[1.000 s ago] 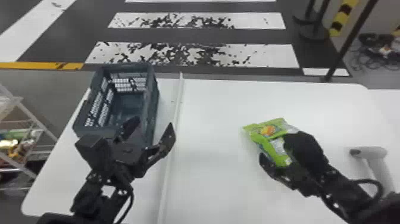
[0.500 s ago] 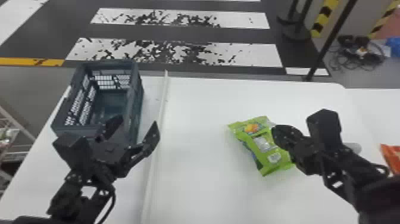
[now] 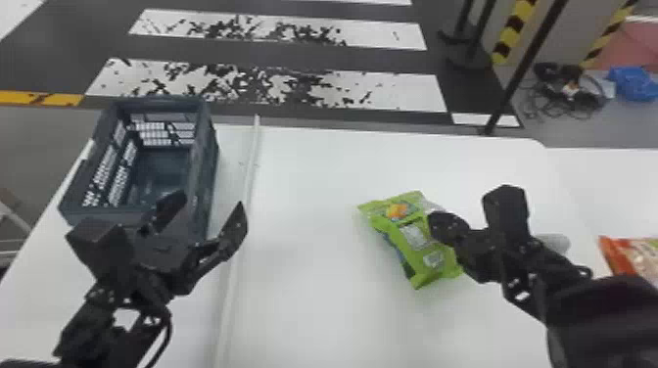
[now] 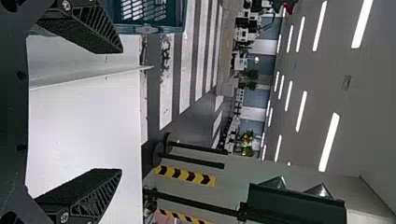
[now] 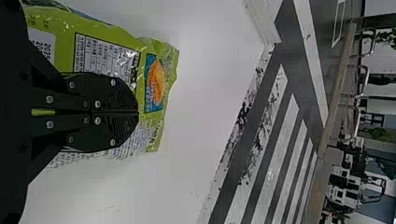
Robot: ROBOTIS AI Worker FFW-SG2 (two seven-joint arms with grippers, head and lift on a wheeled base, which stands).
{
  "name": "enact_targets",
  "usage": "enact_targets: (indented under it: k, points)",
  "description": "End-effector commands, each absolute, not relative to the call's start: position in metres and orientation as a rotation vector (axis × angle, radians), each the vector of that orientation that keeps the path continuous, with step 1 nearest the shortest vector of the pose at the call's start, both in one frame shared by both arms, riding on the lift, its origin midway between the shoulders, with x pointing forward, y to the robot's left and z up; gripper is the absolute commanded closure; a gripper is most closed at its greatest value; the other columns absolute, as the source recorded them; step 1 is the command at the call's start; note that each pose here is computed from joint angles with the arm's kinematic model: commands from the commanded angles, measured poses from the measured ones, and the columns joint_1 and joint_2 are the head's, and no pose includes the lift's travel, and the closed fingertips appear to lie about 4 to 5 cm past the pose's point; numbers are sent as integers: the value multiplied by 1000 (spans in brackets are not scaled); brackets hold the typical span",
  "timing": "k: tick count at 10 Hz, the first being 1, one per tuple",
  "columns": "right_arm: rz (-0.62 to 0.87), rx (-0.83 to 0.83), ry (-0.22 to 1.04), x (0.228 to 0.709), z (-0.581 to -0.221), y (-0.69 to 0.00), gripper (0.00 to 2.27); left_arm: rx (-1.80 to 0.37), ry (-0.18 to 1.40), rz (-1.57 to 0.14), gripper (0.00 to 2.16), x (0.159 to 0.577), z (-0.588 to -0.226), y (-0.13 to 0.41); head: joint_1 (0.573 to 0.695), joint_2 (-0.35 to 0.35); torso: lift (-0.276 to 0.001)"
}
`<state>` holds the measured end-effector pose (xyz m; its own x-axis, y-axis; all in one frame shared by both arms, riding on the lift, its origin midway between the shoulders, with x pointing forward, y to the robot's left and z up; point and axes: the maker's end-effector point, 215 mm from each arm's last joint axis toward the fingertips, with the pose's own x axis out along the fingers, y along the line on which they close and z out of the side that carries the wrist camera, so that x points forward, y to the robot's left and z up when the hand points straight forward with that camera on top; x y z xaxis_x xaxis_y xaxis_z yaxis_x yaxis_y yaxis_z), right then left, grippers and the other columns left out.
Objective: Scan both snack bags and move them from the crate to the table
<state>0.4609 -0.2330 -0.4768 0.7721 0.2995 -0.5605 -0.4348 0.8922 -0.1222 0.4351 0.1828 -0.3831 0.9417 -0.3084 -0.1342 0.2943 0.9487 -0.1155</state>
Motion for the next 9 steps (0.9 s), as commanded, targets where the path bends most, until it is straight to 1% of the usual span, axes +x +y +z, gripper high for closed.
enact_targets:
  k: [1,5,7,8,9]
  points:
    - [423,-222,580,455,-491,-227,2253,-91,156,-308,87,435,-385,184,695,-64,-88]
    - [451,-166,583,432,-527,-205,2253,-94,161,-310,87,436,-388,182,695,-45,-88]
    - [460,-153,584,427,-537,-198,2253,-99,164,-311,87,435,-390,180,695,-30,-88]
    - [455,-155,568,430,-531,-198,2253,-97,164,-312,87,435,-390,180,695,-25,-88]
    - [447,-164,517,436,-505,-200,2253,-96,163,-311,87,435,-389,181,695,-23,-88]
